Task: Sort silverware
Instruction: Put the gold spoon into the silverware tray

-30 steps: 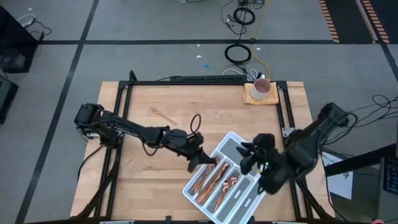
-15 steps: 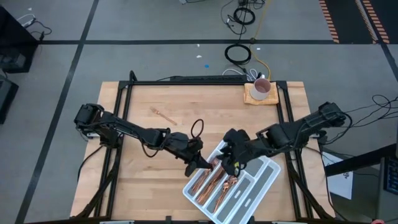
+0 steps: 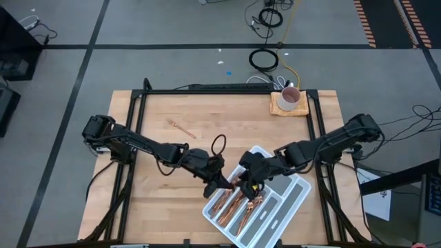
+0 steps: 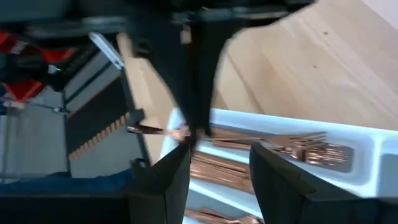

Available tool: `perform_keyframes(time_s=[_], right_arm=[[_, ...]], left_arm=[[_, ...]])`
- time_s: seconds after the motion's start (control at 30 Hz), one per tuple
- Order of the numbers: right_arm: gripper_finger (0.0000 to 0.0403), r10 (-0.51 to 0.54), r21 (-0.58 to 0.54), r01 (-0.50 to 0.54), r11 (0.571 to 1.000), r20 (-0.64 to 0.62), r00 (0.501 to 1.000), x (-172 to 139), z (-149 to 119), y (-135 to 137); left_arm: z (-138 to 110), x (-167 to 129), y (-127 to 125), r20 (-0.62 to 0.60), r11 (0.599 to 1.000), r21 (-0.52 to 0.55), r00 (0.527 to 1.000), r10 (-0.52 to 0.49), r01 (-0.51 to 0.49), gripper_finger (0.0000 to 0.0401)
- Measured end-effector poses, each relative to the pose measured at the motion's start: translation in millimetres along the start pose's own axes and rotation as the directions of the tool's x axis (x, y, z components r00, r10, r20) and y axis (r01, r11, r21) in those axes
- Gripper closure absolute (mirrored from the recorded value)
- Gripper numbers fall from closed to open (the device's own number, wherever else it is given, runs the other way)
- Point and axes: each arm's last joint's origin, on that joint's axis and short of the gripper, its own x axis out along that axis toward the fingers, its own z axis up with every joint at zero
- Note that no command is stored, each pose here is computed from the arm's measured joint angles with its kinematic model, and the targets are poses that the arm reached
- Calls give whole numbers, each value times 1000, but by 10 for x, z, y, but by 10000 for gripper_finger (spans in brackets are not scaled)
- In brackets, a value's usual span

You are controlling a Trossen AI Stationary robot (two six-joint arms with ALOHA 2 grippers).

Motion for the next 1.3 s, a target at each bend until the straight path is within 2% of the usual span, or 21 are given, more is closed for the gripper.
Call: perform_keyframes(time_s=[0.3, 0.7, 1.17, 1.3], right_arm=[[250, 13, -29, -12, 1000, 47, 999, 21, 138, -63], [250, 27, -51, -30, 998, -70, 997, 306, 120, -112], [250, 114, -66, -118, 991, -59, 992, 148, 164, -59], [250, 108, -71, -111, 991, -55, 993, 134, 169, -65]], left_arm=[[3, 0, -3, 3, 1000, 1, 1000, -3, 3, 401], [-33, 4, 15, -28, 1000, -5, 1000, 6, -6, 401], [-13, -5, 30, -11, 999, 0, 999, 34, -34, 401], [-16, -3, 22, -14, 1000, -1, 1000, 27, -27, 401]])
